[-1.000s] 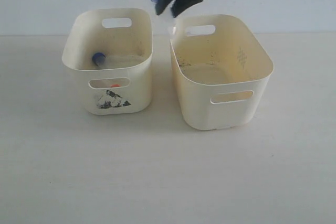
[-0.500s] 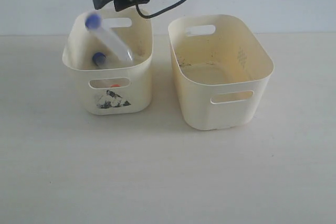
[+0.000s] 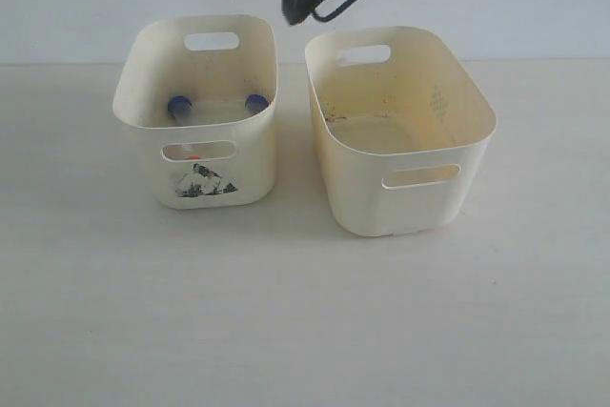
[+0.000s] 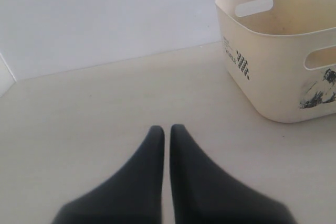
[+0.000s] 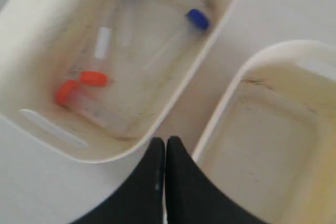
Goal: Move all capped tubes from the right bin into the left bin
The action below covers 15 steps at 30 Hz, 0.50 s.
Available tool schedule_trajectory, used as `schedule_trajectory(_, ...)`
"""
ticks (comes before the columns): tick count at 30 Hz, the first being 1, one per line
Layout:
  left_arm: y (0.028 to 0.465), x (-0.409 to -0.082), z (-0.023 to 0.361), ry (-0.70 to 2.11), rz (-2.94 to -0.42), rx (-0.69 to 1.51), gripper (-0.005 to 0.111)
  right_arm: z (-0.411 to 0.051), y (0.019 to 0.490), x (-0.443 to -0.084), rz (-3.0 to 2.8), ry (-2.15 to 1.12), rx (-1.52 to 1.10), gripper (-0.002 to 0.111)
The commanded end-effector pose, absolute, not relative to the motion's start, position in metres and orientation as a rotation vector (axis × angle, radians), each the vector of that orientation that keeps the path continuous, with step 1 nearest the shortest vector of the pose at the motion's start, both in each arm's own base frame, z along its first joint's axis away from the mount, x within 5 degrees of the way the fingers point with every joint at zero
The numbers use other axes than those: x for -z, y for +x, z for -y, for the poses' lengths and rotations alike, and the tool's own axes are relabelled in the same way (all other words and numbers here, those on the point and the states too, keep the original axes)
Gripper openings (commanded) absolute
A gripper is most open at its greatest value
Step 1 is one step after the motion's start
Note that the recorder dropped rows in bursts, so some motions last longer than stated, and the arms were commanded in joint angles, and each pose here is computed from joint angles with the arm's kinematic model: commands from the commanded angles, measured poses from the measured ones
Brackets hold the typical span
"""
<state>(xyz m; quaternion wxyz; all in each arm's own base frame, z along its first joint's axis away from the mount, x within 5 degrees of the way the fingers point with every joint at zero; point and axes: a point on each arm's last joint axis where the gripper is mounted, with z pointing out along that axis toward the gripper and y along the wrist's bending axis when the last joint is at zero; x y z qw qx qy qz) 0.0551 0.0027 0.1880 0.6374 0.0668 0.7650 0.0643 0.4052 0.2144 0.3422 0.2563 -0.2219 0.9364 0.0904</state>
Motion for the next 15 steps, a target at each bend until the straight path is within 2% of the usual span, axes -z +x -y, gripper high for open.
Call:
schedule_trajectory(1,0.055,-0.19,-0.002,0.14,-1.736,-0.132,0.004,-0.185,0.386,-0.383,-2.473,-0.534,-0.097,0.0)
schedule_trajectory(5,0.055,-0.19,-0.002,0.14,-1.736,-0.132,0.004,-0.17,0.358,-0.393,-2.49,-0.54,-0.078,0.0)
schedule_trajectory(10,0.055,-0.19,-0.002,0.14,-1.736,-0.132,0.004,-0.14,0.327,-0.394,-2.504,-0.505,0.117,0.0)
schedule_trajectory(15,0.055,-0.19,-0.002,0.14,-1.736,-0.132,0.004,-0.132,0.312,-0.403,-2.488,-0.496,0.115,0.0)
